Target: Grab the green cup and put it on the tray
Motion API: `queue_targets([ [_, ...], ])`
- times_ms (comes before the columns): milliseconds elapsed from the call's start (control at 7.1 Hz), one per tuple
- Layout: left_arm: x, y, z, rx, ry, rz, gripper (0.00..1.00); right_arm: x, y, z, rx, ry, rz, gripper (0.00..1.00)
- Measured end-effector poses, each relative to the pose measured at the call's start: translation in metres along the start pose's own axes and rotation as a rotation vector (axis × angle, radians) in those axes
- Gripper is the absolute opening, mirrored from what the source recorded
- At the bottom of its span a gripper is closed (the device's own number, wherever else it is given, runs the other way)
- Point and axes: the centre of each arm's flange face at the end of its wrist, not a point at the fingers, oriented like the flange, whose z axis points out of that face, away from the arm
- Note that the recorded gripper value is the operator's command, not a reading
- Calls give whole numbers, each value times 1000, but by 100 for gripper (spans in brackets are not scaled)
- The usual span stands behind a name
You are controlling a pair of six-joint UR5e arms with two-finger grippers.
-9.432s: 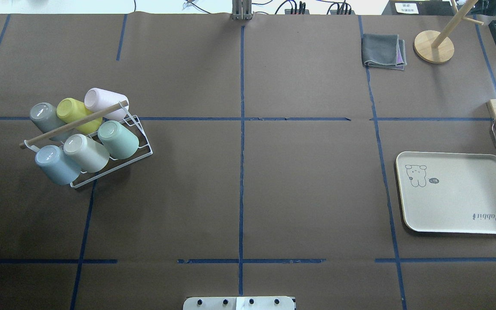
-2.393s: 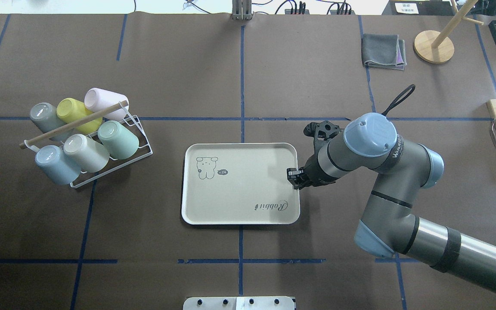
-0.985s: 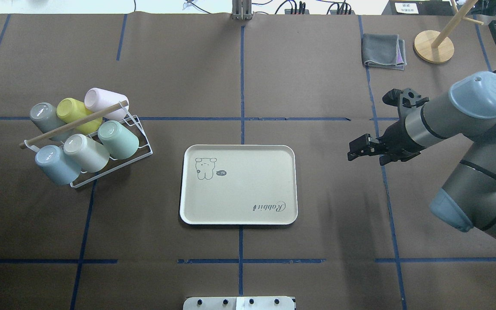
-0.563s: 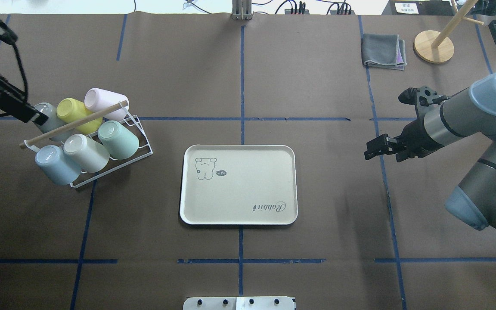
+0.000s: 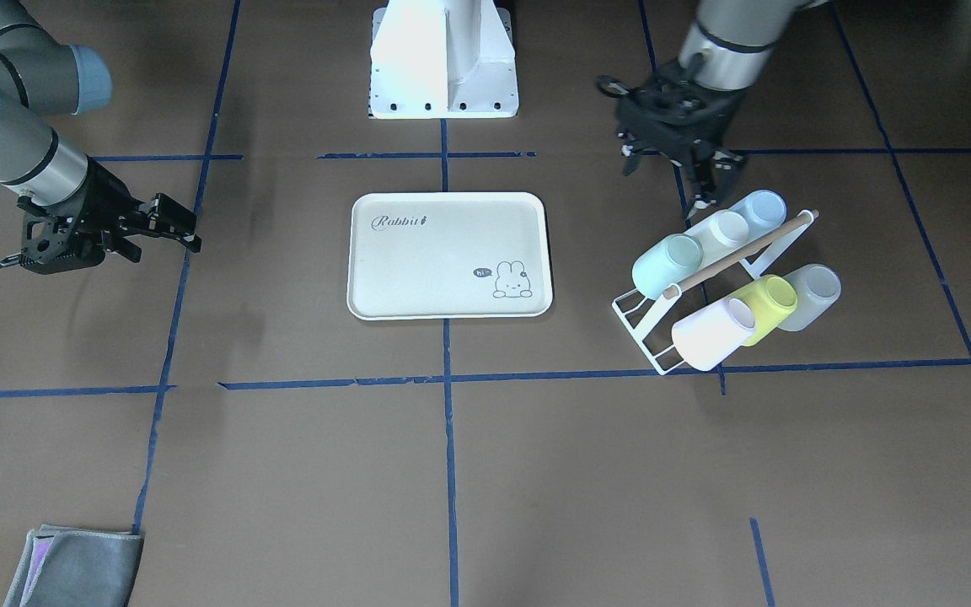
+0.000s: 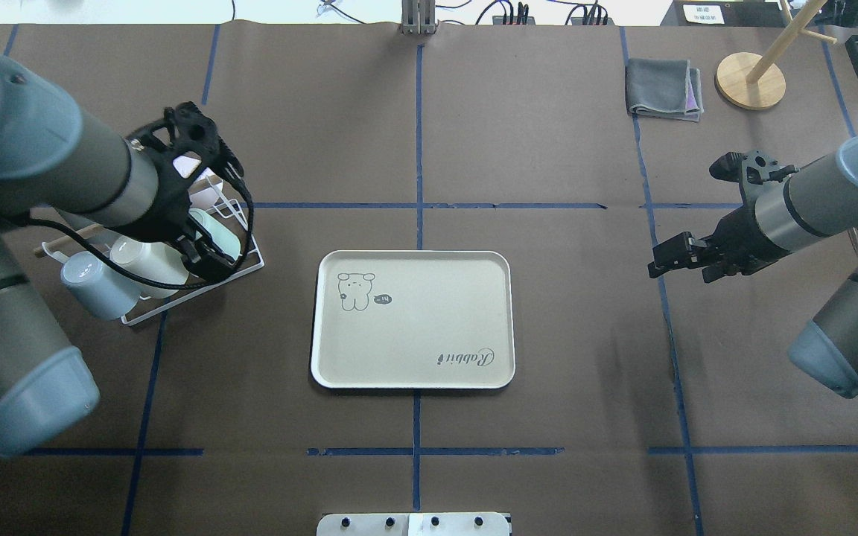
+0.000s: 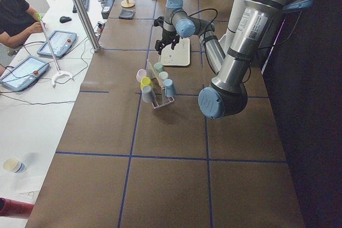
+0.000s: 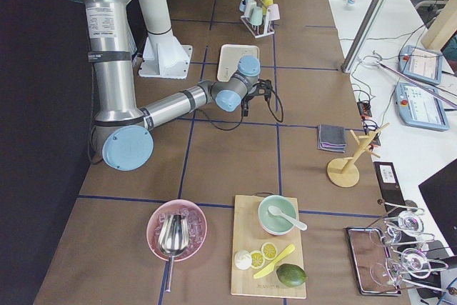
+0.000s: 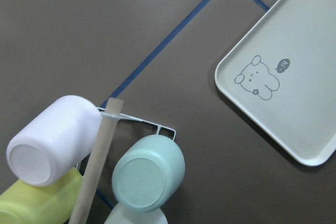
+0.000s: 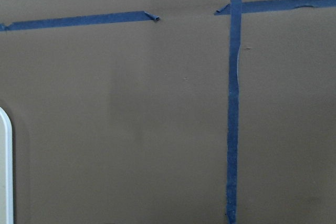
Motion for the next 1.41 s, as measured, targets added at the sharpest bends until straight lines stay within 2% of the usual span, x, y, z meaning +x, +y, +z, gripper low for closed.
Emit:
queue_targets([
  [141, 40, -9, 17, -21, -113, 125, 100, 10, 3, -2, -2, 8, -10, 100],
  [282, 74, -13, 38, -77, -208, 275, 96, 22, 6, -5, -8, 14, -19, 100],
  [563, 98, -20, 75, -246, -356, 481, 99, 40, 10, -6, -26, 21, -20, 100],
  [704, 113, -23, 88, -303, -455, 605, 100, 47, 11, -6, -31, 27, -17, 100],
  [845, 134, -26, 100, -338, -585, 756, 100, 54, 11, -6, -32, 34, -18, 100],
  [985, 149, -28, 117, -372, -673, 851, 100, 60, 11, -7, -31, 39, -20, 100],
  [1408, 151, -22, 156, -524, -764, 1055, 100, 76, 9, -18, -23, 36, -1, 100],
])
